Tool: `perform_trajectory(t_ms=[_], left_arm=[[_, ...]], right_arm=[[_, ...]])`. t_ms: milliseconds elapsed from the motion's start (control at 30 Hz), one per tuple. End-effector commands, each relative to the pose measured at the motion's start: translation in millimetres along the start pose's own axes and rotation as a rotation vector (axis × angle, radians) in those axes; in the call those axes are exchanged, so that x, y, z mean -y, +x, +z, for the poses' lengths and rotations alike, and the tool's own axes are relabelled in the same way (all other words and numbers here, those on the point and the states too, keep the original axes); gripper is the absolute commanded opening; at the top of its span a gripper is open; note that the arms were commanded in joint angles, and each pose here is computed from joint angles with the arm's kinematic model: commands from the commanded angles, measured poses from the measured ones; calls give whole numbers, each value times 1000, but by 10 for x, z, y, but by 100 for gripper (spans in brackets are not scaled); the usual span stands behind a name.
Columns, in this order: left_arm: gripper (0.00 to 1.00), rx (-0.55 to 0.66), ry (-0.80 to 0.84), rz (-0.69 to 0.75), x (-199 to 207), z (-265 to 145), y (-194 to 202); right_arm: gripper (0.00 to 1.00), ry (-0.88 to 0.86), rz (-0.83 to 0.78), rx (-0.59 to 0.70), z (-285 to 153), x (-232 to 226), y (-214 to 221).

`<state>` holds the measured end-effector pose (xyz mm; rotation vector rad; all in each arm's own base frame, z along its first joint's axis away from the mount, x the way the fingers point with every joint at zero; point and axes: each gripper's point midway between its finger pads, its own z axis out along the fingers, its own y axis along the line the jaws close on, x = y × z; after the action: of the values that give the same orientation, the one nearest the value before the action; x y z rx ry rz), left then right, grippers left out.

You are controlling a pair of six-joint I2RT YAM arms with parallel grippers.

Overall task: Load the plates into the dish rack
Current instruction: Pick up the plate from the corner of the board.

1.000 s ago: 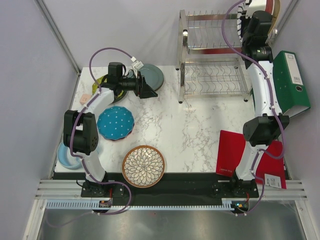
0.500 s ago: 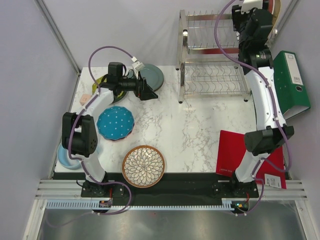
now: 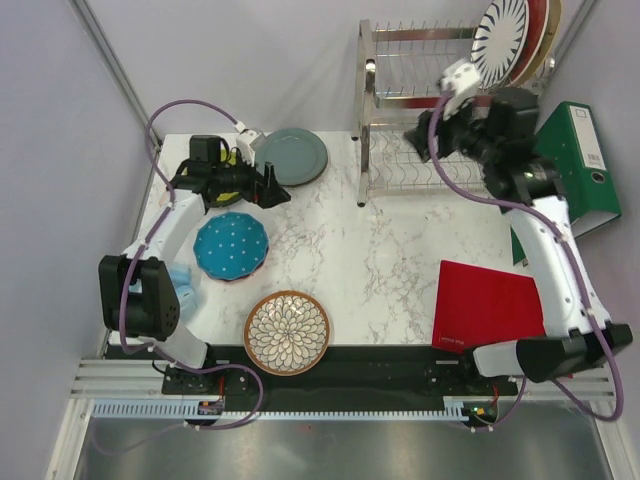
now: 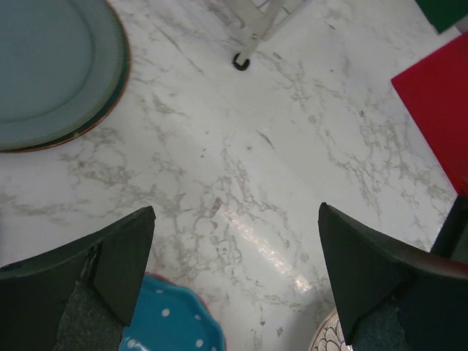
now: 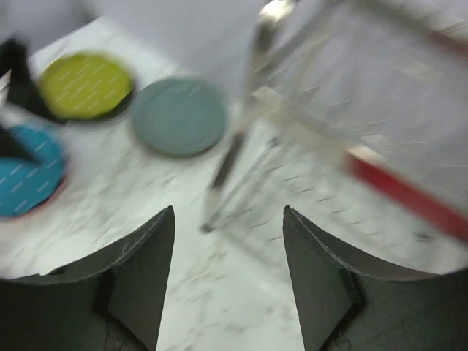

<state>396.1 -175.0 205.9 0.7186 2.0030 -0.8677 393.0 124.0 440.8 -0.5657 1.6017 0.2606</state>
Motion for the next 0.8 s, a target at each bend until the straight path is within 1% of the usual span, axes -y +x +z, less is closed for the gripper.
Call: perform_trajectory(t_ms=[0, 33, 67, 100, 133, 200, 233, 267, 300, 333, 400, 433, 500, 667, 767], left_arm=[[100, 97, -226, -22, -326, -296, -282], [100, 108, -248, -27, -341, -358, -308], [100, 111, -264, -40, -388, -410, -282], [100, 113, -275, -45, -408, -443, -269], [100, 123, -288, -50, -405, -505, -285], [100, 123, -306, -53, -414, -552, -259], [100, 128, -317, -47, -409, -591, -271], [100, 125, -326, -47, -409, -605, -245], [100, 125, -339, -44, -415, -625, -240], [100, 129, -368, -40, -441, -668, -247], [100, 122, -401, -46, -484, -690, -192], [100, 126, -447, -52, -556, -727, -188], [100, 138, -489, -72, -610, -770, -177], [100, 176, -544, -67, -666, -922, -267], [100, 203, -556, -54, -636, -1016, -349]], right_arm=[[66, -623, 232, -422, 199, -1393, 1450], [66, -708, 230, -501, 245, -1663, 1718], [66, -759, 217, -541, 237, -1793, 1881], [66, -833, 233, -575, 206, -2012, 2016], [66, -872, 255, -620, 254, -2137, 2201], [66, -955, 257, -633, 294, -2375, 2275], [66, -983, 265, -674, 361, -2475, 2450], [65, -1012, 264, -704, 356, -2551, 2511], [64, -1085, 231, -695, 428, -2698, 2552], [62, -1130, 243, -741, 350, -2775, 2590], [62, -1227, 240, -759, 376, -2995, 2642], [62, -1255, 259, -800, 306, -3051, 2673], [62, -1315, 224, -817, 274, -3219, 2738], [62, -1363, 187, -858, 218, -3420, 2902], [62, -1420, 181, -880, 124, -3548, 2994]])
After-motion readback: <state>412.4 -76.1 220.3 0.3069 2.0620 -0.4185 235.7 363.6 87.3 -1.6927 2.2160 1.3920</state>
